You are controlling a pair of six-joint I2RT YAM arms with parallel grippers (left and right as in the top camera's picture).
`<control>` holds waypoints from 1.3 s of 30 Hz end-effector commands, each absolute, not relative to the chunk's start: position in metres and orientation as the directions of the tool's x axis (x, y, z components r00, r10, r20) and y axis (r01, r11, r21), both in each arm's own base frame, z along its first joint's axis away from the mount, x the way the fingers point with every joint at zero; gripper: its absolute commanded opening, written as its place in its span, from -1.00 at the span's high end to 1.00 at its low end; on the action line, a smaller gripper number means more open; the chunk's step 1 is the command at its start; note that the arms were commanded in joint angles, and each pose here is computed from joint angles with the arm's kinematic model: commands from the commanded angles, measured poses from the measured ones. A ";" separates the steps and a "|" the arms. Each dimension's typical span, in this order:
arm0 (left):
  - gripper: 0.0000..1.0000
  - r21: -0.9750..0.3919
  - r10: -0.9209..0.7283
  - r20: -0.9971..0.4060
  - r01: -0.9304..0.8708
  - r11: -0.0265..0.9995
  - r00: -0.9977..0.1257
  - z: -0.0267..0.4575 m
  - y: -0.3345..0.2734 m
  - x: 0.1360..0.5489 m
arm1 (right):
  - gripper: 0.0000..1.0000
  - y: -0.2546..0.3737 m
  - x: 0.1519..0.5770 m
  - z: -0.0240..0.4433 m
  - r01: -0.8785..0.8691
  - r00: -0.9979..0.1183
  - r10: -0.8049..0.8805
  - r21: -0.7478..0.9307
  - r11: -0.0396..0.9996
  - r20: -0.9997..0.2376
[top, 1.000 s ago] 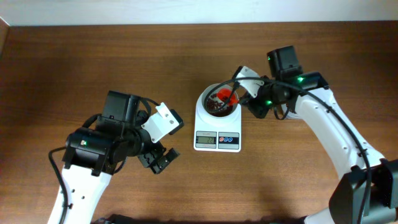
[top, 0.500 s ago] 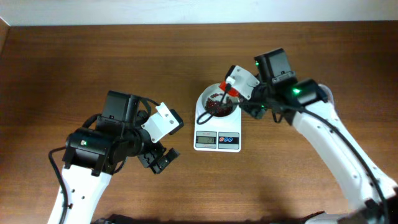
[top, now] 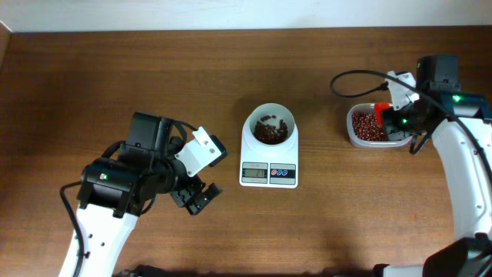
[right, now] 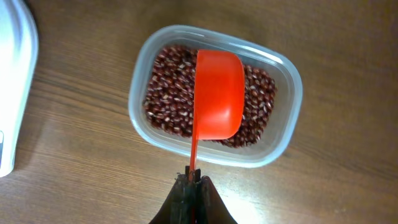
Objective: Scoop and weigh 50g on scale
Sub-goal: 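Dip the orange scoop into the red beans with the right gripper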
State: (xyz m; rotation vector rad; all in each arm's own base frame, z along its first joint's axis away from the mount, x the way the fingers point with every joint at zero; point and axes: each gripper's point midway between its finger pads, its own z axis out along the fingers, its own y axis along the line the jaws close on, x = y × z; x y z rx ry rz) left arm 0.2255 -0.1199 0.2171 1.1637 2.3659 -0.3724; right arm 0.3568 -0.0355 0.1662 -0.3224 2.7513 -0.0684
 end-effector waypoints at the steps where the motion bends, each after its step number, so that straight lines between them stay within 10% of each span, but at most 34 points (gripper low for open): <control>1: -0.98 -0.024 0.669 -0.543 0.806 0.591 -0.507 0.223 -0.121 0.227 | 0.92 -0.061 0.352 0.140 -0.105 -0.956 -0.138 -0.140 0.985 -0.257; 9: -0.98 -0.024 0.669 -0.543 0.806 0.591 -0.507 0.224 -0.121 0.227 | 0.92 -0.030 0.347 0.077 -0.152 -0.984 -0.144 0.079 0.985 -0.102; 28: -0.98 -0.024 0.669 -0.543 0.806 0.591 -0.507 0.223 -0.121 0.227 | 0.92 -0.062 0.354 0.115 -0.012 -0.941 0.182 0.568 0.823 -0.284; 39: -0.98 -0.024 0.669 -0.543 0.806 0.591 -0.507 0.223 -0.121 0.227 | 0.92 -0.082 0.347 0.089 0.007 -0.949 0.153 0.466 0.885 -0.277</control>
